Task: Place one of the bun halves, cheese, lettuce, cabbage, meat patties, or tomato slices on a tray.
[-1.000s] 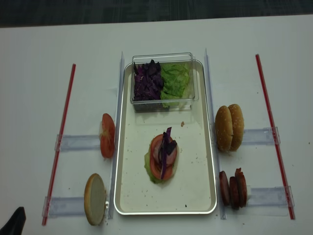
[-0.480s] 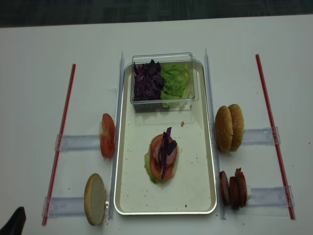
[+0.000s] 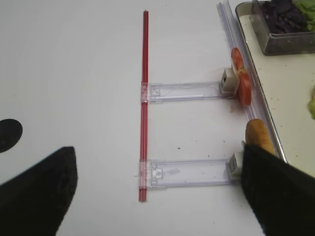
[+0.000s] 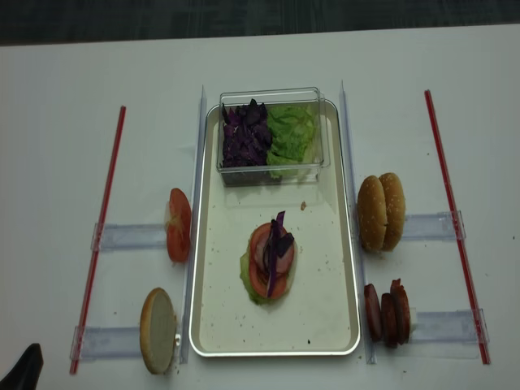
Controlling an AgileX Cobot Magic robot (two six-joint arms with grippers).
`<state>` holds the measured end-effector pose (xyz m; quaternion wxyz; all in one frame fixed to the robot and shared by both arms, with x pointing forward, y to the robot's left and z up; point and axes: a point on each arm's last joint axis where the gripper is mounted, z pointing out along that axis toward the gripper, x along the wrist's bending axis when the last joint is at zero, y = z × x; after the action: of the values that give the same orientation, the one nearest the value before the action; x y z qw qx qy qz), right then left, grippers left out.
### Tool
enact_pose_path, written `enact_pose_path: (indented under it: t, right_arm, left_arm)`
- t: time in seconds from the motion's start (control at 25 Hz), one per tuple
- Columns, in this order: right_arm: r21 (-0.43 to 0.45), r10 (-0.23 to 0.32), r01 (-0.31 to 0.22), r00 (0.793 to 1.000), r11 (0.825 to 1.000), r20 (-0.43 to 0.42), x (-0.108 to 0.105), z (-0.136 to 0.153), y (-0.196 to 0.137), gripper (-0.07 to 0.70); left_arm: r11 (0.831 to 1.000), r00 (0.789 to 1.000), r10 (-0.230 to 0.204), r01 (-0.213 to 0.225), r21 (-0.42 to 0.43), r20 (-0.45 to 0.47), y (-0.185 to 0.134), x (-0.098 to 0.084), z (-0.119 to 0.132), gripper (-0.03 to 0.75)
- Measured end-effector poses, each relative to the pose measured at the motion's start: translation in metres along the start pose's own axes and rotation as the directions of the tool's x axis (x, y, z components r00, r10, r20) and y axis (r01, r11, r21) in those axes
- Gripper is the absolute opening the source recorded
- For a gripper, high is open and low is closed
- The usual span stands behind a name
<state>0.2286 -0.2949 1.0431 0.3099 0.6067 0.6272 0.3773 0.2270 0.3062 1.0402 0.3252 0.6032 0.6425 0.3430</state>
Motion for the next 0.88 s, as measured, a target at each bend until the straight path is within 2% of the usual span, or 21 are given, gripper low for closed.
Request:
enact_pose_path:
  t: [0.88]
  right_arm:
    - [0.004,0.000,0.000,1.000,1.000,0.000,0.0000,0.0000,-0.0003,0.692]
  left_arm:
    - [1.000,1.000,0.000,0.000,0.000,0.000,0.0000,0.0000,0.0000,0.619]
